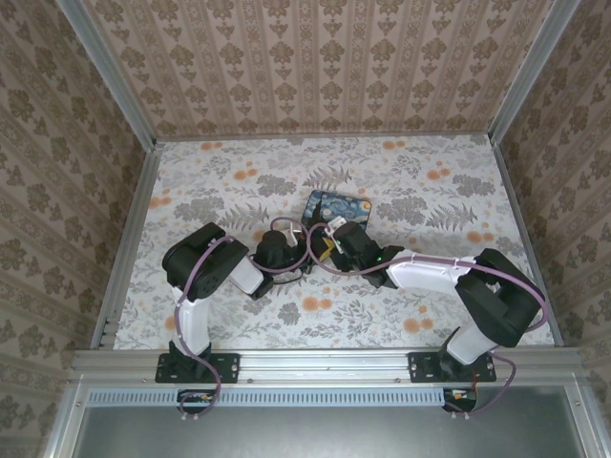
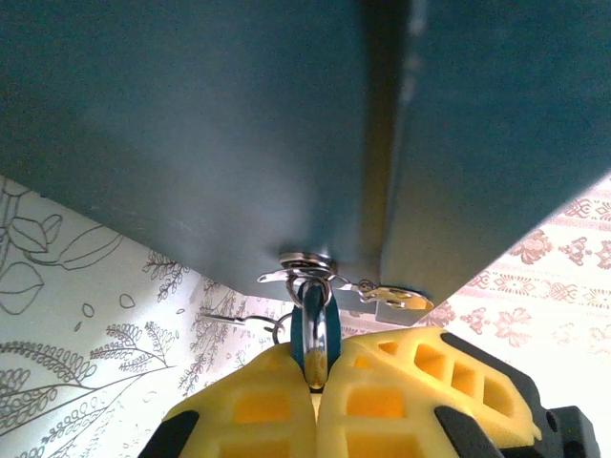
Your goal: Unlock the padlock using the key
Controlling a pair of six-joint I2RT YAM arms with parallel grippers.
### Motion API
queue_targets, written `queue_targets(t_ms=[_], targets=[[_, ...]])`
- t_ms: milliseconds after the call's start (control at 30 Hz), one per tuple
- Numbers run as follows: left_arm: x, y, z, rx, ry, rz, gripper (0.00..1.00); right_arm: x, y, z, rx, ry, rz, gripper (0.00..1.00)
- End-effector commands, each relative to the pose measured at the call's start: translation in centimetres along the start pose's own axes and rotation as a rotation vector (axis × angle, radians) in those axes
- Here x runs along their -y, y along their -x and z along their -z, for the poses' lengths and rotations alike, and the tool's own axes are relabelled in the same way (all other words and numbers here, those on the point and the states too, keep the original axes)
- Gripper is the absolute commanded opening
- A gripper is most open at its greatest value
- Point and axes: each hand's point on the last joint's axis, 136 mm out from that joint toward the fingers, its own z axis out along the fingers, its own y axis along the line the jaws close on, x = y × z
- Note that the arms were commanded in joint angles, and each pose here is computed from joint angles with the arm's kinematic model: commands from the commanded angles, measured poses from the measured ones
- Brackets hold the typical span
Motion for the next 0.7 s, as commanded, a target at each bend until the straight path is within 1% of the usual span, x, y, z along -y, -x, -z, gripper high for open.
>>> queue_targets(t_ms=[0, 233, 333, 500, 667], targets=[[2.3, -0.6, 0.4, -0.026, -0.066, -0.029, 0.00, 0.7, 1.4, -0.4, 0.027, -0.062, 0.026, 0.25], [2.7, -0.7, 0.5, -0.027, -0.075, -0.029, 0.00, 0.3, 0.7, -1.6, -0.002, -0.083, 0.065, 0.24], [2.9, -0.7, 0.6, -0.029, -0.078, -0.026, 0.00, 0.3, 0.7, -2.0, -0.001, -0.105, 0.075, 0.22], [3.1, -0.9, 0.4, -0.034, -0.082, -0.025, 0.00, 0.5, 0.9, -2.5, 0.009, -0.148, 0.086, 0.15], [3.1, -1.1, 0.3, -0.038, -0.081, -0.022, 0.00, 0.9, 1.6, -2.7, 0.032, -0.174, 0.051, 0.05]])
